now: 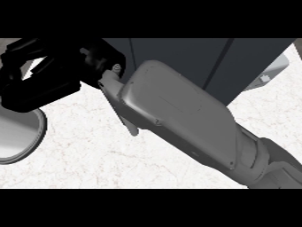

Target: Pick up the wine, place it into the cabinet and close the cabinet

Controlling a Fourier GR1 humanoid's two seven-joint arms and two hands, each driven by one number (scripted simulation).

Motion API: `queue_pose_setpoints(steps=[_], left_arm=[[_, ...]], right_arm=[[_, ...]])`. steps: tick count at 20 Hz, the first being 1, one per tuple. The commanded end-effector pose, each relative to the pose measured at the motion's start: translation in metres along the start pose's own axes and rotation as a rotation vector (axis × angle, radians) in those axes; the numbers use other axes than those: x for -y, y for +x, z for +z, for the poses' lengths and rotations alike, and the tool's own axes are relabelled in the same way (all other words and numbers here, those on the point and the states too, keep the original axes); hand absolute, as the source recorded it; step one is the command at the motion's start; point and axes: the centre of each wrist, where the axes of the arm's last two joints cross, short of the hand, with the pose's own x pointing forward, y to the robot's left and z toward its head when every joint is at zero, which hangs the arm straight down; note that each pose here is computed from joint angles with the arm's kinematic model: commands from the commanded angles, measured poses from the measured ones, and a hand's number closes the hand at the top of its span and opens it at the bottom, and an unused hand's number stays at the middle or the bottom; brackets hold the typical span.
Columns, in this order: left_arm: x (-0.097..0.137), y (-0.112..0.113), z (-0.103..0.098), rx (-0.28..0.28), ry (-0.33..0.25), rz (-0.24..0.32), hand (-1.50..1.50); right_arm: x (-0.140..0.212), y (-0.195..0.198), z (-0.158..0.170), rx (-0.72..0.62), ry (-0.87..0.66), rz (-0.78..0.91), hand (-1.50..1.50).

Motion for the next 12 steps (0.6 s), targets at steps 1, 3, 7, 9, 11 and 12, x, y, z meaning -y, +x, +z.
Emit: queue_pose_setpoints(steps=[1, 3, 7, 9, 11, 12], left_arm=[[-0.009, 0.012, -0.004, 0.003, 0.013, -0.005, -1.50], [-0.008, 0.006, 0.001, 0.004, 0.012, -0.012, -1.50], [-0.010, 0.019, -0.003, 0.009, 0.017, -0.013, -1.50], [-0.015, 0.023, -0.012, -0.005, 0.009, -0.026, -1.50], [-0.003, 0.020, -0.013, -0.005, -0.022, -0.002, -1.50], [-0.002, 0.018, -0.013, 0.006, -0.030, 0.009, -1.50]], right_arm=[[0.032, -0.014, -0.008, 0.056, -0.111, 0.012, 1.50], [0.051, -0.012, -0.007, 0.077, -0.188, 0.019, 1.50], [0.086, -0.028, 0.006, 0.108, -0.312, 0.007, 1.50], [0.104, -0.039, 0.019, 0.097, -0.317, -0.001, 1.50], [0.107, -0.030, 0.019, 0.104, -0.345, 0.001, 1.50], [0.119, -0.040, 0.029, 0.121, -0.354, -0.004, 1.50]])
